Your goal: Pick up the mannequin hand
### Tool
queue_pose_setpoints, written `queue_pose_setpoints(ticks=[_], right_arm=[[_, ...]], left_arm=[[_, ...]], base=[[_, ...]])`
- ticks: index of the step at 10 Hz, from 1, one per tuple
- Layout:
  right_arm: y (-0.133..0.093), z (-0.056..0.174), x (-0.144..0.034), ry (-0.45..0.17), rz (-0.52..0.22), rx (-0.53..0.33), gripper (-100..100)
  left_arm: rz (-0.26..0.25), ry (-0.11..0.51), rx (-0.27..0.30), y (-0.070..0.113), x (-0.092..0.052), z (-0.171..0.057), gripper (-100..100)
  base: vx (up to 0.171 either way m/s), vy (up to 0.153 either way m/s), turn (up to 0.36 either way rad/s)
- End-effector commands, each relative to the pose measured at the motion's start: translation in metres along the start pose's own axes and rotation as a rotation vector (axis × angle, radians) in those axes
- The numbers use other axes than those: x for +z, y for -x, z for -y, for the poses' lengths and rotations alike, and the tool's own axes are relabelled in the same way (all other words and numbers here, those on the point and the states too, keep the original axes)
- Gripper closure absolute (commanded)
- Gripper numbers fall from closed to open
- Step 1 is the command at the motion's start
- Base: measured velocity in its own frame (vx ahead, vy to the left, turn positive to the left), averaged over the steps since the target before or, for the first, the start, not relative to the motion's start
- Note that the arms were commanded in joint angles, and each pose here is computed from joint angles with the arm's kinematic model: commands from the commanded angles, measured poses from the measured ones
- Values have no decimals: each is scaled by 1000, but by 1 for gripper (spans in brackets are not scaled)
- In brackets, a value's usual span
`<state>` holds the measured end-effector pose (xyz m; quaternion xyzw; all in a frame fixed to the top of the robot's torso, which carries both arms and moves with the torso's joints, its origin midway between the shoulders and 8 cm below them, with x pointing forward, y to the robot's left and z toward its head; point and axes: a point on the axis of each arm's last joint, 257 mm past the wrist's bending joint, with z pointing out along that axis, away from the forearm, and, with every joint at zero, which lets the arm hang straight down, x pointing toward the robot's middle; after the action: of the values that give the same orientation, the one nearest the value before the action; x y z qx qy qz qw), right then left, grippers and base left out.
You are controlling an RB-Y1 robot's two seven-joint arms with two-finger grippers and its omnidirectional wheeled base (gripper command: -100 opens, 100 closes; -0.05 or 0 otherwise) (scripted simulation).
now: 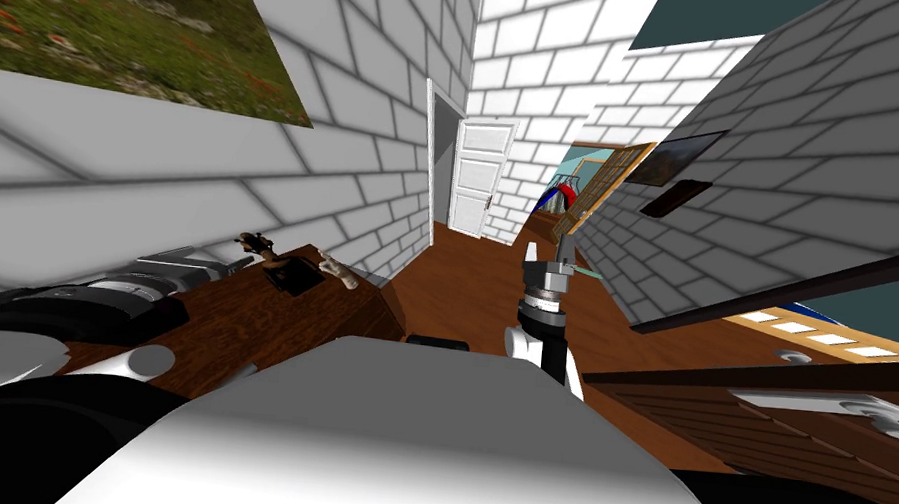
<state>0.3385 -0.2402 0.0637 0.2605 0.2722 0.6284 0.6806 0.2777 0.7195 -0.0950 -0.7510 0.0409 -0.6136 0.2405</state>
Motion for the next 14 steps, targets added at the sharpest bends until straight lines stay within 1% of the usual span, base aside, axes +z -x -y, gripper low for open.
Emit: queue_pose_setpoints(ticks=[1, 6, 7, 8, 9, 10, 11, 14], right_arm=[[0, 0, 0, 0, 0, 0, 0], [0, 0, 0, 0, 0, 0, 0], [0, 0, 0, 0, 0, 0, 0], [0, 0, 0, 0, 0, 0, 0], [0, 0, 0, 0, 0, 0, 0], [0, 0, 0, 0, 0, 0, 0], [0, 0, 0, 0, 0, 0, 0], [0, 0, 0, 0, 0, 0, 0]], left_arm=[[-17, -15, -45, -6, 0, 4, -100], [-77, -37, -181, -20, 0, 11, -100], [-50, -81, -315, 10, 4, 11, -100], [-60, -75, -380, 11, 9, 6, -100], [-91, -66, -451, 2, 17, 1, -100], [-139, -62, -499, -14, 26, 1, -100], [-161, -63, -528, -20, 29, 2, -100], [-195, -74, -611, -27, 27, 9, -100]], base=[[0, 0, 0], [-2, -2, -6], [16, 21, 74], [18, 22, 69], [-4, -4, -17], [0, 0, 0], [0, 0, 0], [1, 1, 4]])
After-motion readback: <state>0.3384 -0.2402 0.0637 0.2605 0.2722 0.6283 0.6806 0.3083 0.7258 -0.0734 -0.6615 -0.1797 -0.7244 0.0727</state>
